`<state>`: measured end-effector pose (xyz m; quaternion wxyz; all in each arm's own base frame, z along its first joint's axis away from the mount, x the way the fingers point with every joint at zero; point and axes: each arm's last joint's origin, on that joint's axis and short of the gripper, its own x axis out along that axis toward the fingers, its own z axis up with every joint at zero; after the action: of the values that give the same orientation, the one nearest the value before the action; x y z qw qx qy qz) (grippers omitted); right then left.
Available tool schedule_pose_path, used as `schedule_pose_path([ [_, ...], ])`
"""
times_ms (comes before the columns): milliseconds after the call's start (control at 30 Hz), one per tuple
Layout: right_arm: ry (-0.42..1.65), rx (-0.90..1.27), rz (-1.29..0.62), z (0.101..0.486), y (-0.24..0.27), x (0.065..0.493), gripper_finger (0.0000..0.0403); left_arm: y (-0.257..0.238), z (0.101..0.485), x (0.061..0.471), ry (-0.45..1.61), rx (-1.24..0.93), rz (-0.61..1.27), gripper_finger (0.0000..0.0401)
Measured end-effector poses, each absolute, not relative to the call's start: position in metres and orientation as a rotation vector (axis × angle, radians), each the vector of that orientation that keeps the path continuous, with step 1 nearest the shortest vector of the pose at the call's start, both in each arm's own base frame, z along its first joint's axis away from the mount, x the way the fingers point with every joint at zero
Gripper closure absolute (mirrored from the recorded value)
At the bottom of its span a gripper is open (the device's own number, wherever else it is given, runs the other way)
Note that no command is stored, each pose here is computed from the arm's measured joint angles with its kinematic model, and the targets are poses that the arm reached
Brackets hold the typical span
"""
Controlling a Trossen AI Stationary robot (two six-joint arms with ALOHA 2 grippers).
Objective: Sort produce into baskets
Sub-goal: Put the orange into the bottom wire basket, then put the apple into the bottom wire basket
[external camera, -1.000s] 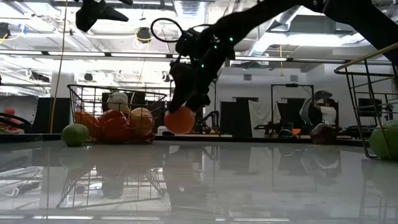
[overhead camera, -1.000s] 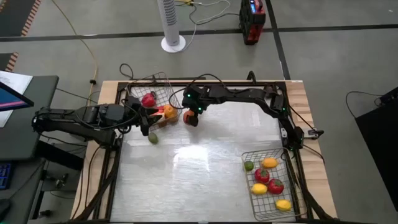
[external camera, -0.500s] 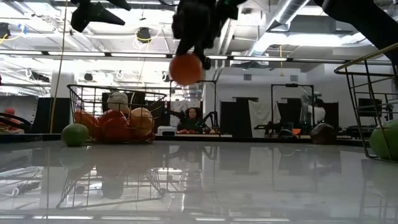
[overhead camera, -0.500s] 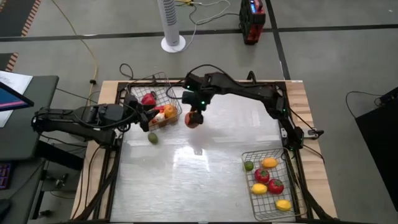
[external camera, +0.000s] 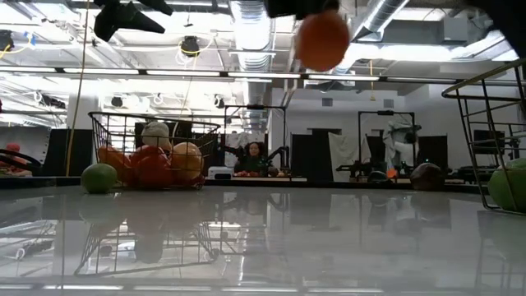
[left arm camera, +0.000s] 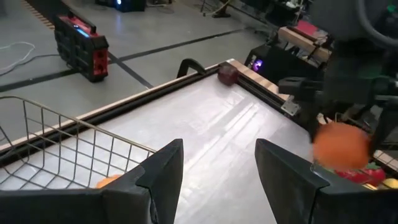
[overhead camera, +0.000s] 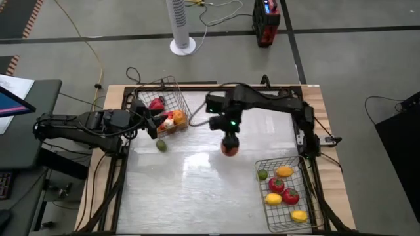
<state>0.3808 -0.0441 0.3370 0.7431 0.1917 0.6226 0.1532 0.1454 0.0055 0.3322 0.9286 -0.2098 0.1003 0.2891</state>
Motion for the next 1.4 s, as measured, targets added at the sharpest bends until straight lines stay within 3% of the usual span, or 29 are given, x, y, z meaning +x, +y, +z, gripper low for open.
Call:
schedule_pose_path([
  [233, 1.492, 0.457, 0.24, 0.342, -0.006, 0.321, 0.0044, 0.006, 0.333, 0.145, 0.205, -0.384, 0.617, 0.0214],
  [500, 1.649, 0.535, 0.113, 0.32, 0.033, 0.248, 0.0044, 0.009, 0.332, 0.148, 0.209, -0.284, 0.71, 0.0214],
  [733, 1.723, 0.572, 0.055, 0.293, 0.055, 0.222, 0.001, 0.008, 0.331, 0.155, 0.215, -0.247, 0.721, 0.0214],
  [867, 1.744, 0.603, 0.072, 0.292, 0.055, 0.221, 0.0012, 0.008, 0.331, 0.155, 0.211, -0.262, 0.702, 0.0214],
  [1100, 1.637, 0.631, 0.035, 0.31, 0.037, 0.204, 0.0007, 0.007, 0.331, 0.155, 0.216, -0.299, 0.652, 0.0214],
  [1267, 1.385, 0.675, -0.26, 0.331, -0.006, 0.178, 0.0013, 0.007, 0.331, 0.155, 0.21, -0.316, 0.648, 0.0214],
  [1400, 1.253, 0.723, -0.532, 0.322, -0.041, 0.156, 0.0022, 0.007, 0.331, 0.155, 0.205, -0.316, 0.658, 0.0214],
])
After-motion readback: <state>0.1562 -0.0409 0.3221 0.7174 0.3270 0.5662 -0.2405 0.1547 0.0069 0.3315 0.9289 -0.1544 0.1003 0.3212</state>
